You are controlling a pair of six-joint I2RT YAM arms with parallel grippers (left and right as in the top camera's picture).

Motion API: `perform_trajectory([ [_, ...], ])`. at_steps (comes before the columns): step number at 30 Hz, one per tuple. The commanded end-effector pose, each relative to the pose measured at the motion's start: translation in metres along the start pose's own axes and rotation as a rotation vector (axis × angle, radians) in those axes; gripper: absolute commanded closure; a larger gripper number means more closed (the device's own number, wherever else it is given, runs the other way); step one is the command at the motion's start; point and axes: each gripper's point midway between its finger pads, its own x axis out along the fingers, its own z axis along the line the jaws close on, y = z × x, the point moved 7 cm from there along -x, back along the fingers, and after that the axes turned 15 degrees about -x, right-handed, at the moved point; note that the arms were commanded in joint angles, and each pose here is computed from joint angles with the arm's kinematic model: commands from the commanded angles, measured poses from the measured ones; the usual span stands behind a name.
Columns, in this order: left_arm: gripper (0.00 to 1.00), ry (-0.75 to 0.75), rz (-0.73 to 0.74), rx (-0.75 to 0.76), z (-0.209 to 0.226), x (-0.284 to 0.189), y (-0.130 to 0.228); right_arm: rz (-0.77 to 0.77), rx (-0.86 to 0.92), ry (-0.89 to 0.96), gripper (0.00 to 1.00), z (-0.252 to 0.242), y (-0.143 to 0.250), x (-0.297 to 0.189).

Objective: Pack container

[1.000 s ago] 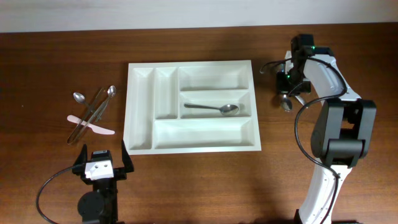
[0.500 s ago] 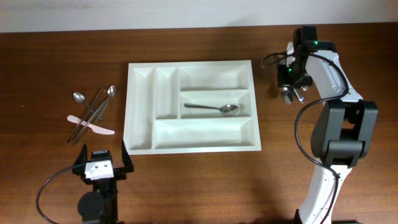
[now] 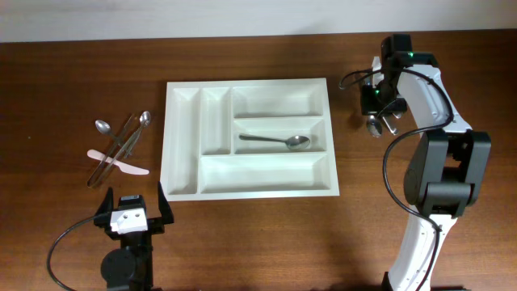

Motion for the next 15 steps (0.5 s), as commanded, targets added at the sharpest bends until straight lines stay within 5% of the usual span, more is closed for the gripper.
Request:
perform_trajectory([
  [1,0.01,0.006,-0.002,0.009,0.0,0.0,0.0,-0.007,-0.012,0.016,0.96,-0.001,-0.003,-0.002],
  [15,0.01,0.006,-0.002,0.009,0.0,0.0,0.0,0.099,-0.005,-0.014,0.96,0.003,0.026,0.025],
])
